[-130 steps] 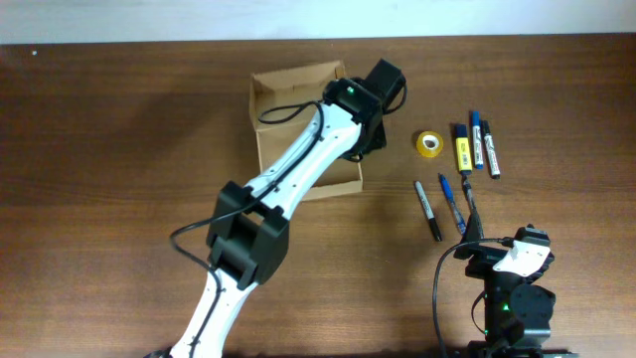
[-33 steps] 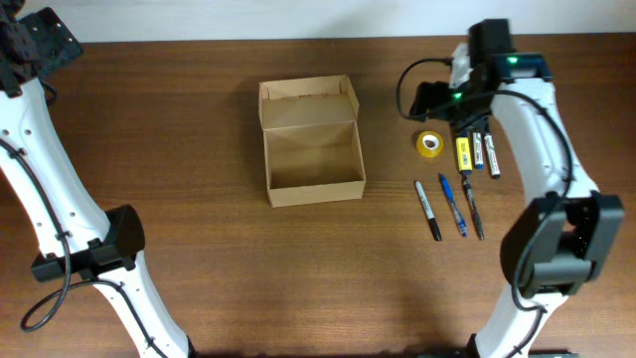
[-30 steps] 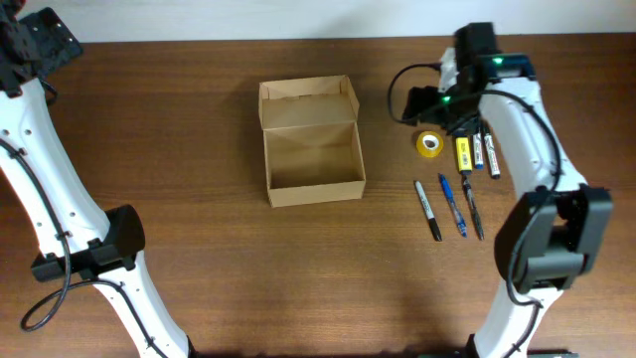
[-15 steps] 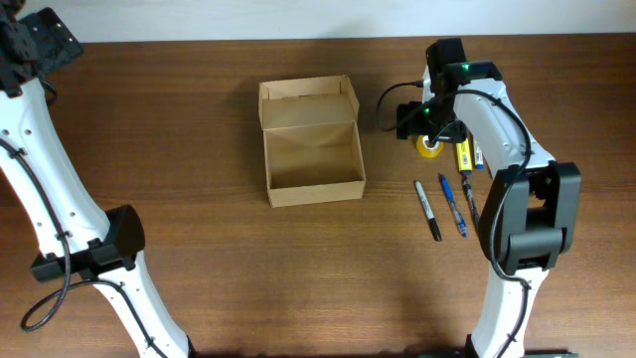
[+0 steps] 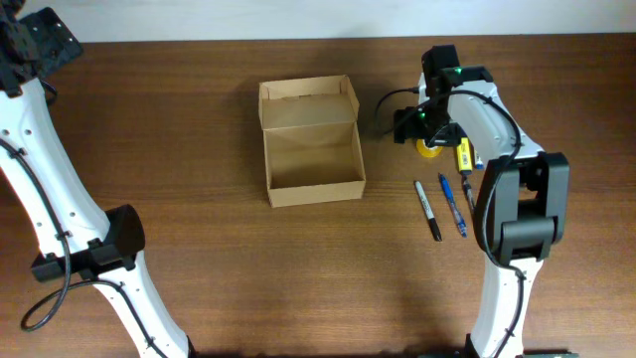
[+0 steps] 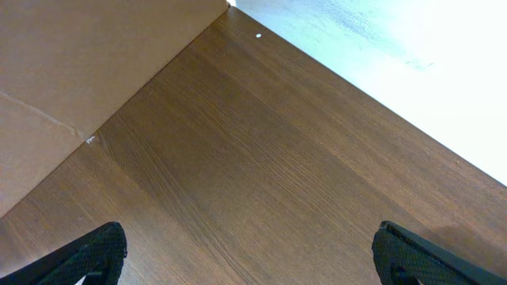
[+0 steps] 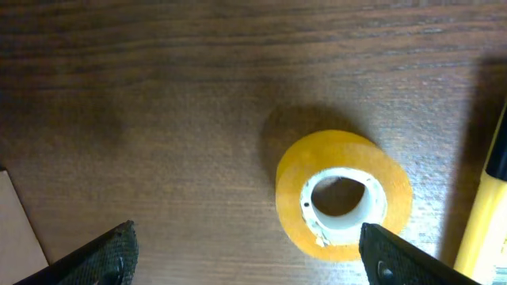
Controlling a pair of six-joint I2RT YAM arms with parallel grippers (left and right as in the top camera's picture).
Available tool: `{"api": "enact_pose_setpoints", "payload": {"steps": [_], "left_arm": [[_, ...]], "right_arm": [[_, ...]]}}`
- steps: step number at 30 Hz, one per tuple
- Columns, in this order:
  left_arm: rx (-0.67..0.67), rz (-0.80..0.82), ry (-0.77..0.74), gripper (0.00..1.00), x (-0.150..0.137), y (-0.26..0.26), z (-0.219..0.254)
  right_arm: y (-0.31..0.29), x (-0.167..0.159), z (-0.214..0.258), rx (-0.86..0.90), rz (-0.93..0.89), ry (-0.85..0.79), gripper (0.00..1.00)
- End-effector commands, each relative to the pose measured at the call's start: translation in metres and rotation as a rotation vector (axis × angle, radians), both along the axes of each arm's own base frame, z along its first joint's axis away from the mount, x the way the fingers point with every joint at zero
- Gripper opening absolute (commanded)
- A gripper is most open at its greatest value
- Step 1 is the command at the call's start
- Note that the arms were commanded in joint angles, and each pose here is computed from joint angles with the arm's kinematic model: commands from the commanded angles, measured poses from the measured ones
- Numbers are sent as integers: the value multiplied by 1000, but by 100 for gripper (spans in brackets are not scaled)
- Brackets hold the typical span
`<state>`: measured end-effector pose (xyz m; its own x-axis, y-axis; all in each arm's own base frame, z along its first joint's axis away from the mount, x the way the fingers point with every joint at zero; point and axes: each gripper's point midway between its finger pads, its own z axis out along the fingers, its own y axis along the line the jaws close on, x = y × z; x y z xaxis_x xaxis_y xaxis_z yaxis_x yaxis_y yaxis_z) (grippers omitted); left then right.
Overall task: Pack container
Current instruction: 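Move the right gripper over the yellow tape roll, then lower the right gripper and grasp the tape roll's rim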
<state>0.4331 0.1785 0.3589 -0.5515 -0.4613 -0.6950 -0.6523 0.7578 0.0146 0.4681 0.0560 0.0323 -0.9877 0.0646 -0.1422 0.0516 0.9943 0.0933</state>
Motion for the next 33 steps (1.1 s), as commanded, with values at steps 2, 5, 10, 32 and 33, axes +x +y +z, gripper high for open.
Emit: {"api": "enact_pose_setpoints", "payload": {"steps": [2, 5, 10, 32, 33], "left_arm": [[12, -1, 2, 100, -3, 2, 3], [12, -1, 3, 100, -3, 2, 3], [12, -1, 2, 100, -3, 2, 3], [12, -1, 2, 100, -3, 2, 3], [12, -1, 2, 100, -3, 2, 3]], "right_arm": [[1, 7, -4, 8, 4, -7, 89], [3, 6, -14, 14, 5, 12, 89], [4, 8, -23, 18, 6, 13, 89], [-2, 1, -33, -12, 8, 56, 12], [-2, 0, -33, -12, 7, 60, 8]]}}
